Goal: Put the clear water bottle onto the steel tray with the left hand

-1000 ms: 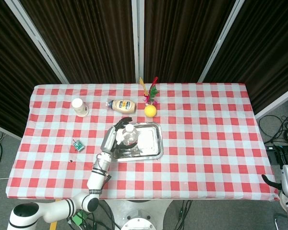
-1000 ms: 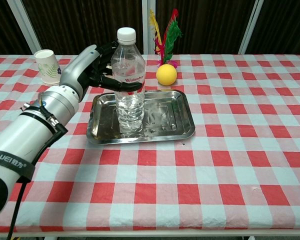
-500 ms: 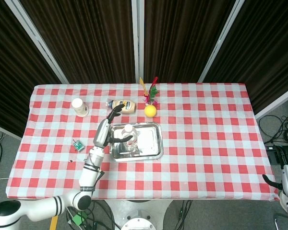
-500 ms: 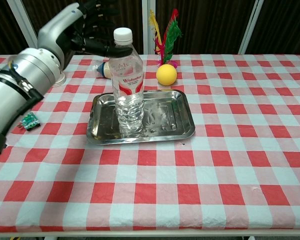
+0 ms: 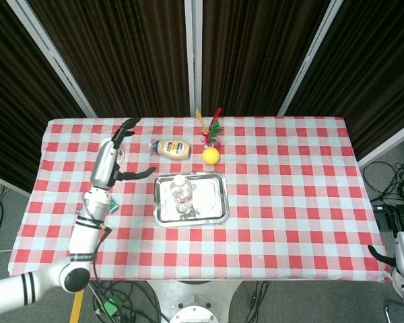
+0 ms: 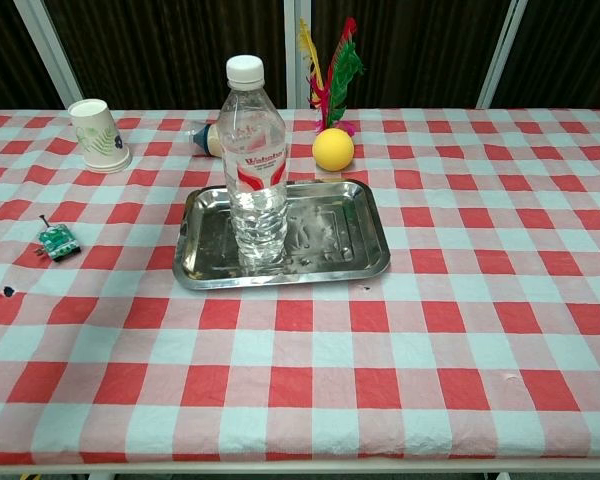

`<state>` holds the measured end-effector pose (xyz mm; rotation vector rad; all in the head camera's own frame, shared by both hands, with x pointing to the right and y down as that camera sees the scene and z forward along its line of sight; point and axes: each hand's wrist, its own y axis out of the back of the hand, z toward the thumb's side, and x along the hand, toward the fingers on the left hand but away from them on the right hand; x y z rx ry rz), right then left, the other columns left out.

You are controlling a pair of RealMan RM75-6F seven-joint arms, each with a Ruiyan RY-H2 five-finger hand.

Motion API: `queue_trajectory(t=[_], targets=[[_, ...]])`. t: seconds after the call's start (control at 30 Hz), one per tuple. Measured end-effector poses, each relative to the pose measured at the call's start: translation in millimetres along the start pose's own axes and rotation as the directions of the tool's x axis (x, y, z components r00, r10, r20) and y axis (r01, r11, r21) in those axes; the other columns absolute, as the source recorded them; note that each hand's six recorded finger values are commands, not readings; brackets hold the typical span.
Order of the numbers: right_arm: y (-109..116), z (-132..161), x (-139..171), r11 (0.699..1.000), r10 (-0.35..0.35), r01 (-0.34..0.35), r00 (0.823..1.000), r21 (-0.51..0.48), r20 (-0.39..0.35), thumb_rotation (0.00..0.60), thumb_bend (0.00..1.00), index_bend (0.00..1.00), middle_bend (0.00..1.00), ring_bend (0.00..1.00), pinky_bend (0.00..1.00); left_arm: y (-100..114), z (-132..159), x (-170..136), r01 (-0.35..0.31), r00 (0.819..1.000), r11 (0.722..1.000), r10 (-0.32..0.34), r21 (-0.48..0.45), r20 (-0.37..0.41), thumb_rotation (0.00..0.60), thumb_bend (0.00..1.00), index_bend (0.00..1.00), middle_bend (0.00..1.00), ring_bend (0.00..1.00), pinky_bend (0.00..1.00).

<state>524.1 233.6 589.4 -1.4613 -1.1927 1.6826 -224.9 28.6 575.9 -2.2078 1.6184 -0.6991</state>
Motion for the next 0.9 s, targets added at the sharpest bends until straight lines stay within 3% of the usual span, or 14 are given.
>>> queue_trajectory(t=[0.13, 0.23, 0.37, 0.5, 0.7, 0.77, 0.9], targets=[[1, 0, 0, 1.000, -0.001, 0.001, 1.000, -0.003, 0.002, 0.600, 0.12, 0.00, 0.07, 0.00, 0.00, 41, -25, -11, 0.010, 1.000, 0.975, -0.005, 0.220, -0.025, 0.600, 0.18, 0.25, 0.28, 0.17, 0.25], [0, 0, -1, 1.000, 0.000, 0.000, 1.000, -0.010, 0.003, 0.600, 0.12, 0.00, 0.07, 0.00, 0.00, 61, -56, -30, 0.043, 0.998, 0.924, -0.023, 0.381, -0.057, 0.600, 0.19, 0.25, 0.28, 0.17, 0.25], [1, 1, -1, 0.999, 0.001, -0.001, 1.000, -0.041, -0.001, 0.600, 0.12, 0.00, 0.08, 0.00, 0.00, 92, -104, -61, 0.096, 0.992, 0.829, -0.031, 0.550, -0.126, 0.600, 0.23, 0.28, 0.29, 0.20, 0.32], [2, 2, -1, 0.999, -0.006, 0.005, 1.000, -0.040, -0.010, 0.600, 0.12, 0.00, 0.08, 0.00, 0.00, 115, -143, -103, 0.202, 0.975, 0.695, -0.080, 0.690, -0.206, 0.600, 0.24, 0.28, 0.29, 0.20, 0.31], [2, 5, -1, 1.000, -0.019, 0.019, 0.999, -0.024, -0.030, 0.600, 0.11, 0.00, 0.08, 0.00, 0.00, 122, -158, -134, 0.272, 0.962, 0.526, -0.120, 0.806, -0.247, 0.600, 0.26, 0.28, 0.29, 0.20, 0.28], [2, 5, -1, 1.000, -0.018, 0.017, 0.999, -0.023, -0.028, 0.600, 0.11, 0.00, 0.08, 0.00, 0.00, 124, -162, -142, 0.291, 0.956, 0.503, -0.121, 0.814, -0.267, 0.600, 0.25, 0.28, 0.29, 0.20, 0.27], [1, 5, -2, 1.000, -0.016, 0.015, 1.000, -0.019, -0.027, 0.600, 0.11, 0.00, 0.08, 0.00, 0.00, 128, -165, -147, 0.302, 0.950, 0.528, -0.097, 0.794, -0.296, 0.600, 0.23, 0.28, 0.29, 0.20, 0.27]])
